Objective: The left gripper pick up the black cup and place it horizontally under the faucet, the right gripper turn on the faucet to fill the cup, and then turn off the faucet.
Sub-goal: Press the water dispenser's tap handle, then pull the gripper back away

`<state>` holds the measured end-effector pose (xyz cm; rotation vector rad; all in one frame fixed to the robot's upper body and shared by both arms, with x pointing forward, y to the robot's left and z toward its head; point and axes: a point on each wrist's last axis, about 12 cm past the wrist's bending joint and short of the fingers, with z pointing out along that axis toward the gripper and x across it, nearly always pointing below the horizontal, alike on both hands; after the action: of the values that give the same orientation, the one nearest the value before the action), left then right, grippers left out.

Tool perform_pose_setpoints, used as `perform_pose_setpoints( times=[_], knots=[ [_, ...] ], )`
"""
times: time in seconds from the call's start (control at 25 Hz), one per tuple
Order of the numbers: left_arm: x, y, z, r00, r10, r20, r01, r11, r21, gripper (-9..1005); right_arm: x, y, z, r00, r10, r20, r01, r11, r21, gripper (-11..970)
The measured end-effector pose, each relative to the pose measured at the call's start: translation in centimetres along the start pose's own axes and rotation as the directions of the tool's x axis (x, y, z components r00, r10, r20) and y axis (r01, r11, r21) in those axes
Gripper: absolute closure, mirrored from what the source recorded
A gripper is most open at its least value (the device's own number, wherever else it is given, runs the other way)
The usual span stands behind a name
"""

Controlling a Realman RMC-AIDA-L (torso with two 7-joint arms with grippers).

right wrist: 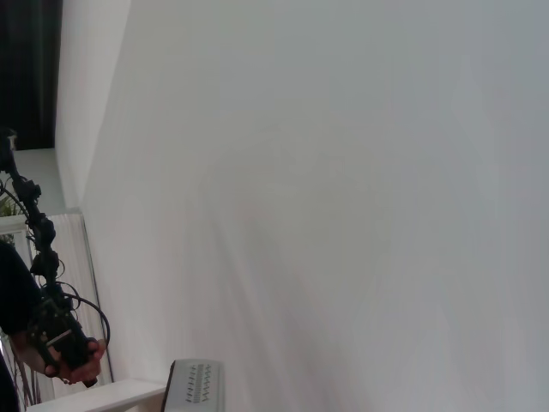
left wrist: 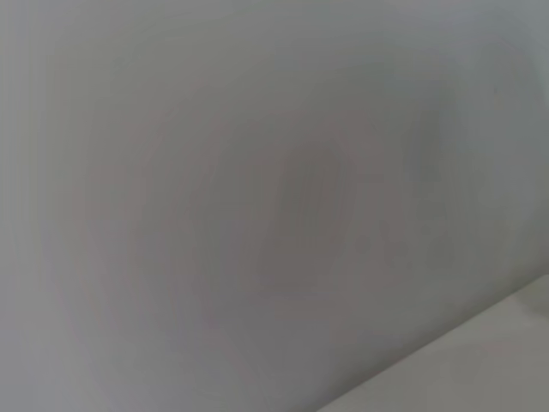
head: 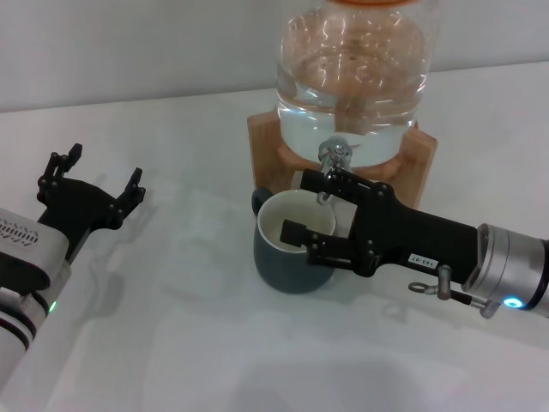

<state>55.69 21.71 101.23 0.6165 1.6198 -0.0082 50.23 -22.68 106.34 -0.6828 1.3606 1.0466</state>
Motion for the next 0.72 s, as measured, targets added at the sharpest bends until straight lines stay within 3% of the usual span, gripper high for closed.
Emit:
perform_pose_setpoints(
  times=[0.72],
  knots=[
    [-0.03, 0.08, 0.04, 1.000, 0.002, 0.001, -0.002, 1.000, 0.000, 115, -0.48, -0.52, 0.06, 1.000, -0.018, 0.003, 0.018, 1.000, 0.004, 91]
  ],
)
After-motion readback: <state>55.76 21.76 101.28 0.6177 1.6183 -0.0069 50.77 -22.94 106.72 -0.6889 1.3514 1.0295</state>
